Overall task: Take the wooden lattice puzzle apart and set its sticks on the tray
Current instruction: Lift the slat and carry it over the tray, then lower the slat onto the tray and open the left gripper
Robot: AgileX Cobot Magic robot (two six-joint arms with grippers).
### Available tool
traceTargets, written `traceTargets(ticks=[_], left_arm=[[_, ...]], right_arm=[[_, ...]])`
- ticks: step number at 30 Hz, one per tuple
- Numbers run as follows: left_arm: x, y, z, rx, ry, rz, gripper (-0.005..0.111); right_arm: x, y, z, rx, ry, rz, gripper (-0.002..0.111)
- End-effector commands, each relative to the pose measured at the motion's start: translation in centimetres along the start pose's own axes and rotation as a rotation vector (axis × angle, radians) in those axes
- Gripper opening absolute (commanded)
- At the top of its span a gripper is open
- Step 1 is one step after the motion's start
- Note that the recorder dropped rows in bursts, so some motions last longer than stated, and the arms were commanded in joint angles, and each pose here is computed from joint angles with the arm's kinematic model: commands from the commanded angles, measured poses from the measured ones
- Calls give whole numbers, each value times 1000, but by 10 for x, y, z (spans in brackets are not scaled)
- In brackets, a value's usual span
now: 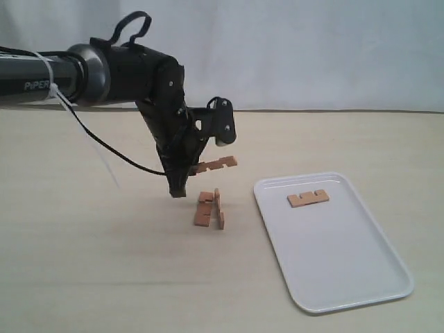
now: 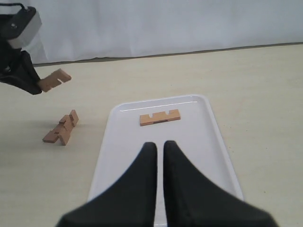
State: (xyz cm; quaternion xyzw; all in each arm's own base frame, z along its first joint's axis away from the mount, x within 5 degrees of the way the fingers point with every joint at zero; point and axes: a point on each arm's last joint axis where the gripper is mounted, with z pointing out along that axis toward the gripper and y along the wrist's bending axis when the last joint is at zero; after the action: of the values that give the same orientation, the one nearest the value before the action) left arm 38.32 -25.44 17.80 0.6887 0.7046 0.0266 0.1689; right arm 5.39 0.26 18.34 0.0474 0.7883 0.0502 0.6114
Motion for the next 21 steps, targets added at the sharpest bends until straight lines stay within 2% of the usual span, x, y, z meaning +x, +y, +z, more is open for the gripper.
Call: traceTargets(ticks=[1,4,6,11,14,21], left_arm=[[-35,-3,-29,32,-327,-257,0],[-60,-5,-36,83,-545,-480,0],[-77,-12,-35,105,-618,-548,0],[-111,-44,-19,102,-619,-481,0],[-123,-59,-5,86,-594,-421,0],[-125,-69,23,88,-549,-415,0]], right_arm=[[1,0,0,2,-1,-4,5],[1,0,0,2,-1,-4,5],[1,0,0,2,-1,-4,5],[1,0,0,2,-1,-4,5],[1,0,0,2,-1,-4,5],[1,0,0,2,-1,-4,5]])
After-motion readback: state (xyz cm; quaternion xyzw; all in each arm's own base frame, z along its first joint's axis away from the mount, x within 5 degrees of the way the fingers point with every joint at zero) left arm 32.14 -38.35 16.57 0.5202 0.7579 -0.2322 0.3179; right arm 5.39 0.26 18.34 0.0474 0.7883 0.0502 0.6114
